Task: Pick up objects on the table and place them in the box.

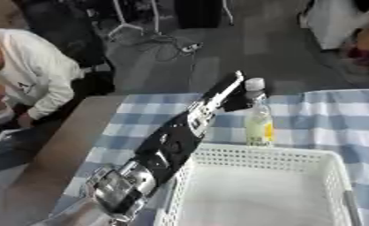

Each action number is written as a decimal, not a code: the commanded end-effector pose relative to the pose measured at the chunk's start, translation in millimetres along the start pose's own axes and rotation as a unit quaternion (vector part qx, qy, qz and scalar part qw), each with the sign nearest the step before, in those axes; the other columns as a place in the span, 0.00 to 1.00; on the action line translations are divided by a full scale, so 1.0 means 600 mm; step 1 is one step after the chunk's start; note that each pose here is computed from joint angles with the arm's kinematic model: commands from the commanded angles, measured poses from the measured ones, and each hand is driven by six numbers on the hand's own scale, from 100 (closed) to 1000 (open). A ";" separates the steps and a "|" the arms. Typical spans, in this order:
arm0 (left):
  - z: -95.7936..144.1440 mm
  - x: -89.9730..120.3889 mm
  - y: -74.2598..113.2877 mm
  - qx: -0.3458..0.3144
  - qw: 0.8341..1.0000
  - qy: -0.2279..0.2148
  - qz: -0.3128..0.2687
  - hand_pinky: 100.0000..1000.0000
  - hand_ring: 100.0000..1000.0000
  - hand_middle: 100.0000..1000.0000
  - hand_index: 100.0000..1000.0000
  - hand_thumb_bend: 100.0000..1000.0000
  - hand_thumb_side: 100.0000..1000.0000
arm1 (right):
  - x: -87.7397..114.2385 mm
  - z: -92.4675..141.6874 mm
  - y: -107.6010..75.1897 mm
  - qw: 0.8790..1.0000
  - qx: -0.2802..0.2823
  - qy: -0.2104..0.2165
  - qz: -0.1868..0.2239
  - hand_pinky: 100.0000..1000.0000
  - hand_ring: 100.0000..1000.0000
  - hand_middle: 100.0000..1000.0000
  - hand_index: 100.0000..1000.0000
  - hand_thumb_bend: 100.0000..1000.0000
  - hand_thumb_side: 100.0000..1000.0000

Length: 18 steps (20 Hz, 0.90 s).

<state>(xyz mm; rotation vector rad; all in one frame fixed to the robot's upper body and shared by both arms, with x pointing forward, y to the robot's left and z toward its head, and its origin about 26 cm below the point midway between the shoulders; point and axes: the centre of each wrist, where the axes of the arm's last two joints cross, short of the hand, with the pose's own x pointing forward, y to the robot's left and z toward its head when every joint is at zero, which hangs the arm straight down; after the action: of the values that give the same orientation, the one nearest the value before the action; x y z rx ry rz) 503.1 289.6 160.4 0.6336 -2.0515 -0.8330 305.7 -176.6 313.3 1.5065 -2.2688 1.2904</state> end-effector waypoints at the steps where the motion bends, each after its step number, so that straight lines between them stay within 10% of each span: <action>1: -0.012 0.007 0.035 0.035 0.999 -0.020 -0.015 0.00 0.00 0.00 0.18 0.12 0.76 | 0.008 -0.005 -0.001 1.000 0.010 -0.001 0.010 0.76 0.67 0.77 0.89 0.00 1.00; 18: -0.022 0.037 0.155 0.186 0.975 -0.084 -0.092 0.00 0.00 0.00 0.16 0.06 0.75 | 0.010 0.024 0.005 0.999 -0.002 0.028 0.027 0.76 0.67 0.77 0.89 0.00 1.00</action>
<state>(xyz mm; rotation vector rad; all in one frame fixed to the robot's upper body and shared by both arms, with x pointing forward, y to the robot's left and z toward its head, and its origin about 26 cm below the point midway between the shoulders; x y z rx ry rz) 492.9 321.1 223.2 0.9351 -2.3180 -0.6369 307.9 -186.9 300.0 1.4279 -2.2751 1.2879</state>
